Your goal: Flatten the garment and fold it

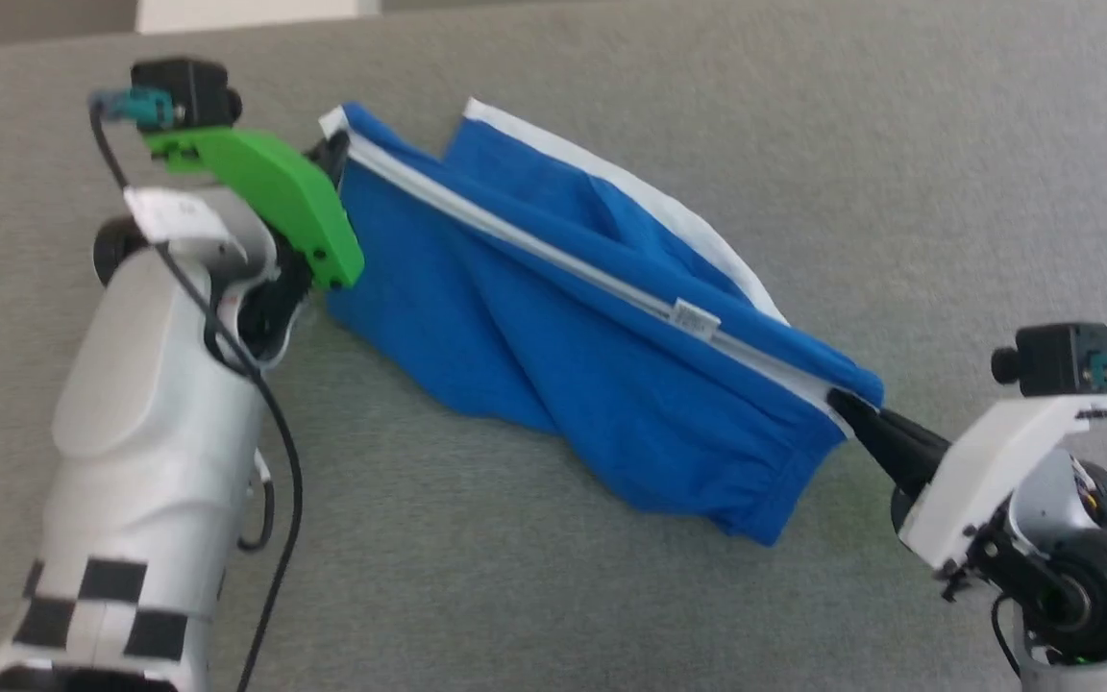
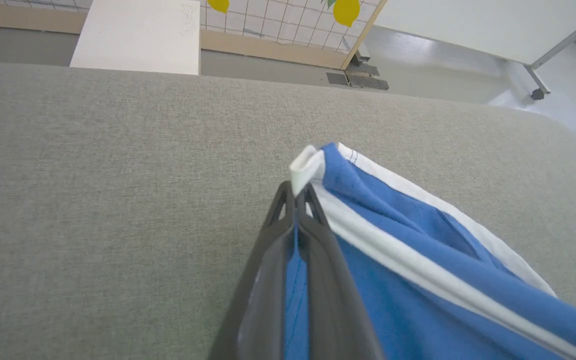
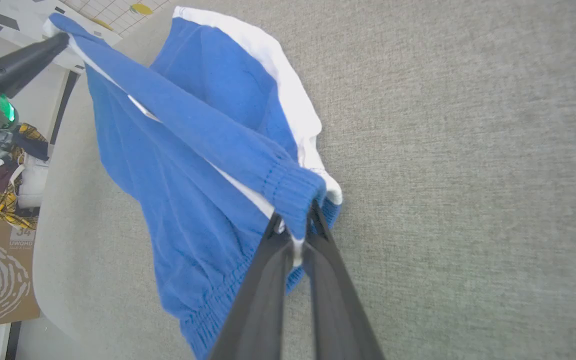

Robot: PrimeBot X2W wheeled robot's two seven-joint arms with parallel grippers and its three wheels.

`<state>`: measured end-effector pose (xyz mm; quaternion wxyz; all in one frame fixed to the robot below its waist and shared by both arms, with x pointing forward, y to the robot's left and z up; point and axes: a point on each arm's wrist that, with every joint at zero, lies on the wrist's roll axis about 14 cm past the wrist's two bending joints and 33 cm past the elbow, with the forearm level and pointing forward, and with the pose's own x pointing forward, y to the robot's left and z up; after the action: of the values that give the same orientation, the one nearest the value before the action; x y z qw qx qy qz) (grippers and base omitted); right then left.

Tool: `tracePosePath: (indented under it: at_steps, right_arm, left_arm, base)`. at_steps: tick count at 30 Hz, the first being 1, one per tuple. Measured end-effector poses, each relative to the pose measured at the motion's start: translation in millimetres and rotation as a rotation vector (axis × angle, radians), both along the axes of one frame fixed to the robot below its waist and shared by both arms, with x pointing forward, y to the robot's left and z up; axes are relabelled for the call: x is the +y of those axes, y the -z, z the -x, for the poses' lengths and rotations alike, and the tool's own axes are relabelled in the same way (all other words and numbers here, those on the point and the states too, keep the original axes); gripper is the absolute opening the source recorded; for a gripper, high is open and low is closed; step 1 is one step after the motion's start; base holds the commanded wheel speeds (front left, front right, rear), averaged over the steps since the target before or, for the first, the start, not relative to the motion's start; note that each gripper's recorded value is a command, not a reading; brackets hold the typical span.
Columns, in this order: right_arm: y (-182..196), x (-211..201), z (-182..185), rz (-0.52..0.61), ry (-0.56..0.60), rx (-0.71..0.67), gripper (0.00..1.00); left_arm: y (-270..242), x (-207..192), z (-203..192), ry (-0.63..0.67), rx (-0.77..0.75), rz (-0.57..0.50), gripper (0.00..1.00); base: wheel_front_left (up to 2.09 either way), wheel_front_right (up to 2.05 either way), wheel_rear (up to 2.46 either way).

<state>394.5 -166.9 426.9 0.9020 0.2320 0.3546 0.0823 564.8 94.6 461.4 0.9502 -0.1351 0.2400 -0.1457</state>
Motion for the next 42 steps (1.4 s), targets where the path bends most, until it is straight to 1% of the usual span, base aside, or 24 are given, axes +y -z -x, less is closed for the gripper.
tracePosePath:
  at_steps: [5,14,15,16,17,18,22,24,27,29,33,36,38,42]
  right_arm:
    - [15.0,-6.6,-5.5,-0.002,0.031,0.022,0.00]
    - [35.3,-17.1,3.2,0.004,0.077,0.071,0.00]
    - [36.5,-18.0,4.0,0.006,0.080,0.073,0.09]
    - [37.4,-18.1,4.9,0.007,0.081,0.077,0.41]
    - [37.4,-18.3,5.1,0.005,0.084,0.075,1.00]
    - [36.8,-19.2,5.0,0.005,0.088,0.070,1.00]
    - [26.8,-24.9,1.8,0.024,0.108,0.022,1.00]
    - [16.7,-29.0,0.5,0.042,0.120,-0.018,1.00]
    - [1.1,-38.0,4.4,0.090,0.143,-0.075,1.00]
    - [-8.5,-46.0,11.6,0.135,0.160,-0.103,1.00]
    - [-16.5,-57.5,35.1,0.258,0.161,-0.094,1.00]
    - [-19.1,-55.3,53.6,0.312,0.133,-0.064,1.00]
    - [-19.8,-49.0,62.2,0.301,0.115,-0.054,1.00]
    - [-19.1,-34.2,74.1,0.282,0.069,-0.042,1.00]
  left_arm:
    - [28.9,-23.8,-21.2,0.061,0.057,-0.028,0.00]
    - [72.9,-58.4,-34.9,0.133,0.139,-0.041,0.00]
    - [76.5,-61.3,-35.7,0.137,0.146,-0.038,0.00]
    - [78.1,-63.5,-37.3,0.136,0.147,-0.029,0.00]
    - [78.1,-65.8,-38.6,0.137,0.144,-0.021,0.32]
    - [77.9,-69.1,-39.6,0.142,0.144,-0.010,1.00]
    - [68.6,-76.2,-40.6,0.141,0.117,0.042,1.00]
    - [56.7,-78.1,-42.3,0.134,0.078,0.074,1.00]
    - [24.6,-75.4,-48.5,0.112,-0.042,0.115,1.00]
    - [-6.9,-68.8,-52.7,0.090,-0.165,0.130,1.00]
    - [-57.5,-45.6,-46.1,0.087,-0.419,0.039,1.00]
    - [-73.4,-20.6,-25.0,0.085,-0.559,-0.052,1.00]
    - [-74.4,-1.8,-9.3,0.063,-0.599,-0.088,1.00]
    - [-71.2,36.6,26.9,-0.019,-0.623,-0.153,1.00]
  base:
    - [0.00,0.00,0.00]
    - [0.00,0.00,0.00]
    - [0.00,0.00,0.00]
    - [0.00,0.00,0.00]
    - [0.00,0.00,0.00]
    - [0.00,0.00,0.00]
    - [0.00,0.00,0.00]
    - [0.00,0.00,0.00]
    - [0.00,0.00,0.00]
    - [0.00,0.00,0.00]
    - [0.00,0.00,0.00]
    - [0.00,0.00,0.00]
    - [0.00,0.00,0.00]
    - [0.00,0.00,0.00]
